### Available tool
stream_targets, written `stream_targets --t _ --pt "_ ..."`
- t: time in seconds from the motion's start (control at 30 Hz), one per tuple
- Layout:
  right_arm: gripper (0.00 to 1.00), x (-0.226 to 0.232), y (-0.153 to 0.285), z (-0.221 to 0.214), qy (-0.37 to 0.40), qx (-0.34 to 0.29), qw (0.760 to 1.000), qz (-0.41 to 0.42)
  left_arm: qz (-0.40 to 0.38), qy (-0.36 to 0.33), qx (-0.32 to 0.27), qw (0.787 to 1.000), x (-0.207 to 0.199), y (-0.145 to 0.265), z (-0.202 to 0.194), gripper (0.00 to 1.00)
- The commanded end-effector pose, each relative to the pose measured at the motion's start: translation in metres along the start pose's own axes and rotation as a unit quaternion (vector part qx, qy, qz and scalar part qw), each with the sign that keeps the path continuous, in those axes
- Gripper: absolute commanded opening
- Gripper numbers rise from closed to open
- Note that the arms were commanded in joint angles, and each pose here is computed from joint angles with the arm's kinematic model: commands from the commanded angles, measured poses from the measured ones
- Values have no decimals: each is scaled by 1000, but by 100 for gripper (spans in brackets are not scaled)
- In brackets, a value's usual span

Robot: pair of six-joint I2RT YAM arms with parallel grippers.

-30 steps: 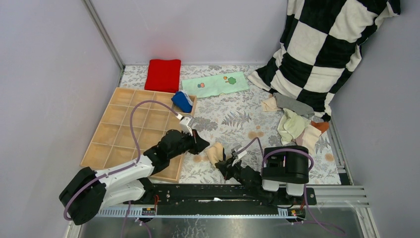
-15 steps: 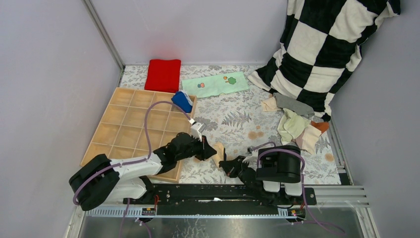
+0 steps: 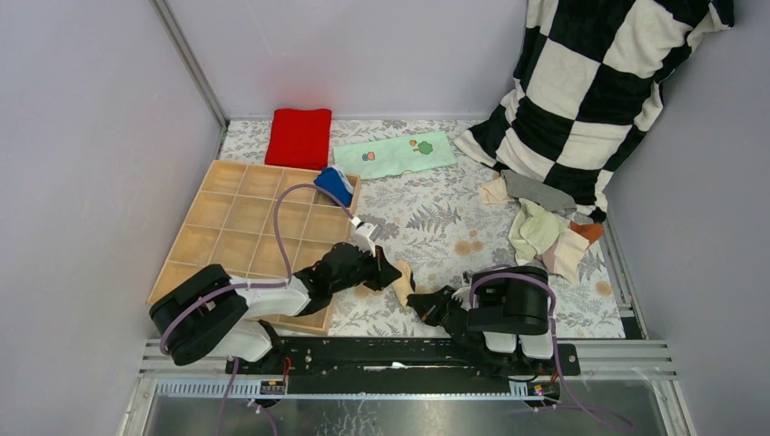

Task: Roll the underwear
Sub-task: Roll the underwear to the center of the board.

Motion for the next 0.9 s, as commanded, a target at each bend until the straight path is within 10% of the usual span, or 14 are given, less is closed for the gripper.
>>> stream_targets --t 0.0,0.47,0.87 --pt "0 -3 2 6 -2 -16 1000 1 -8 4 -58 998 -6 -8 22 11" --pt "1 0 -1 2 18 -10 1000 5 0 7 -21 1000 6 -17 -5 7" --pt "45 18 -1 12 108 -21 994 0 68 39 31 996 32 -24 -37 0"
Point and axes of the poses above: each gripper's point midway between its finger pads, its own y axis back along the fingers, its own x axis along the line the jaws close on, z = x × y, the point moved 4 cm from there along y, back along the fingers, and after that the axes turned 8 degrees about -y, right-handed, at the moved point
